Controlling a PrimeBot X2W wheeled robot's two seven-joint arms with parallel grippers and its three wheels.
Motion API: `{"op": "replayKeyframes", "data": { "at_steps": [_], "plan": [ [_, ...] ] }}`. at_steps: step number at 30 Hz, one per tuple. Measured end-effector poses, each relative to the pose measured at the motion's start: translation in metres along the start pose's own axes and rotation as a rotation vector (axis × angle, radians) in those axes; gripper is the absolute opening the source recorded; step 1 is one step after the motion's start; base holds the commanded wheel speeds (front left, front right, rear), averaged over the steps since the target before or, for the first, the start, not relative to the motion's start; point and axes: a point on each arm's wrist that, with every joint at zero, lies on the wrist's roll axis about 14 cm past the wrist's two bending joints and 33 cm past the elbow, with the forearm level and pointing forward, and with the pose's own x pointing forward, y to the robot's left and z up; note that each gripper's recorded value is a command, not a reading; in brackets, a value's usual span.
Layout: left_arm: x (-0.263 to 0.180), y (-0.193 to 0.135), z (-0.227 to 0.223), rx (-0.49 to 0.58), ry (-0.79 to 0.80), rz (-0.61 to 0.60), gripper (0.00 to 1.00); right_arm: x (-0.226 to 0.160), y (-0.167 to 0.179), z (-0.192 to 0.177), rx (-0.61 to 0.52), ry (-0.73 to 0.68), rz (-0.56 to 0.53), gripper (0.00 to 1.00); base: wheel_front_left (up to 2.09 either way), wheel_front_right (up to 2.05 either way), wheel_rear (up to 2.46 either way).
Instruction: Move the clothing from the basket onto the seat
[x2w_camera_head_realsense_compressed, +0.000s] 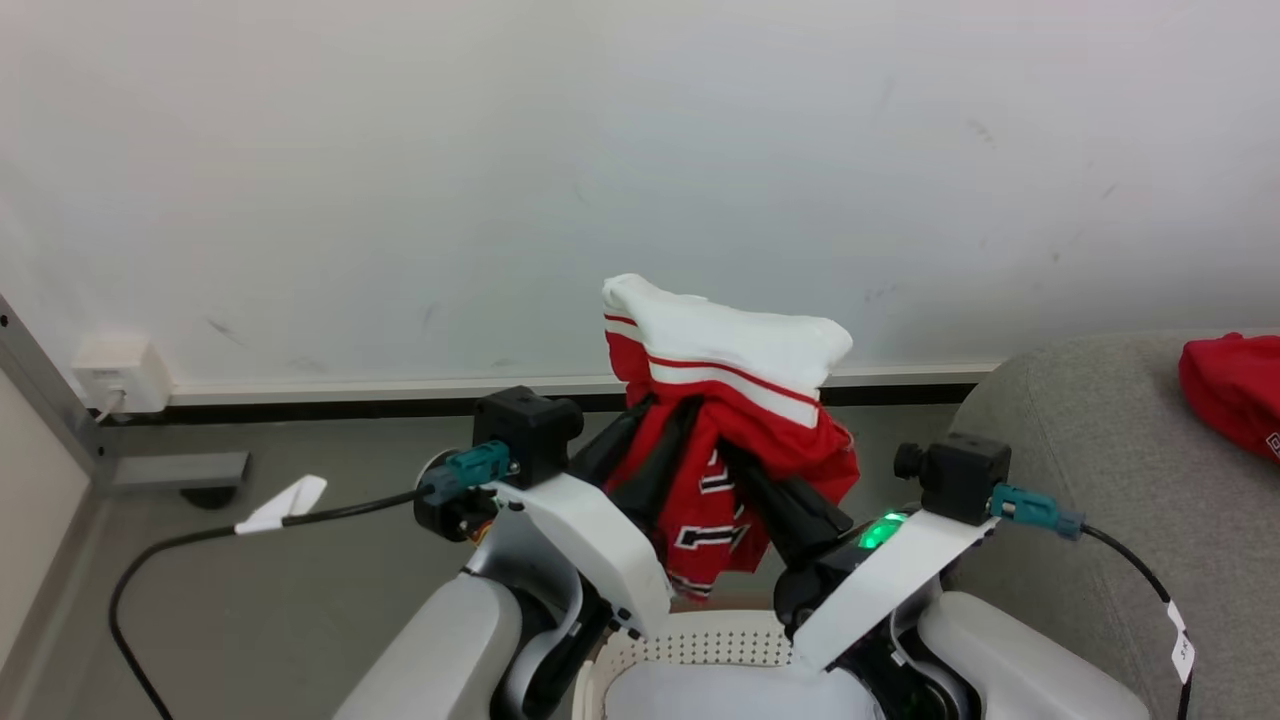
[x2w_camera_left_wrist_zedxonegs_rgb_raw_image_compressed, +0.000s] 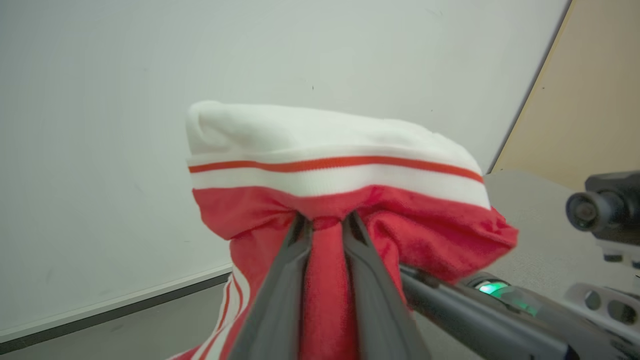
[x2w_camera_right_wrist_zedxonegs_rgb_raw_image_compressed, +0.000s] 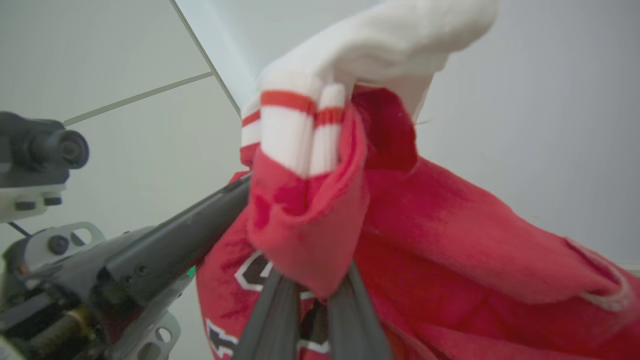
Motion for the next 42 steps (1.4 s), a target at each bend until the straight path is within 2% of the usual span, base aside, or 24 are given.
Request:
{"op": "replayKeyframes", "data": {
  "at_steps": [1, 3, 14, 28, 35, 42],
  "plan": [
    [0.0, 0.0, 0.0, 0.002, -0.003, 0.001, 0.48, 0.0, -0.002, 0.003, 0.0, -0.009, -0.005, 0.0, 0.0, 0.0, 0.0],
    [0.001, 0.001, 0.001, 0.005, -0.006, 0.002, 1.0, 0.0, -0.006, 0.01, -0.003, -0.029, -0.015, 0.0, 0.0, 0.0, 0.0],
    [0.002, -0.001, -0.007, 0.021, 0.007, -0.004, 1.0, -0.008, -0.022, 0.034, -0.03, -0.108, -0.065, 0.0, 0.0, 0.0, 0.0],
    [0.007, -0.011, -0.017, 0.01, 0.03, -0.036, 1.0, -0.016, -0.036, 0.044, -0.039, -0.146, -0.113, 0.0, 0.0, 0.0, 0.0],
    [0.017, -0.029, -0.03, -0.009, 0.058, -0.098, 1.0, -0.033, -0.055, 0.058, -0.055, -0.186, -0.179, 0.0, 0.0, 0.0, 0.0],
    [0.032, -0.058, -0.043, -0.031, 0.08, -0.191, 1.0, -0.067, -0.081, 0.082, -0.091, -0.252, -0.283, 0.0, 0.0, 0.0, 0.0]
  ]
}}
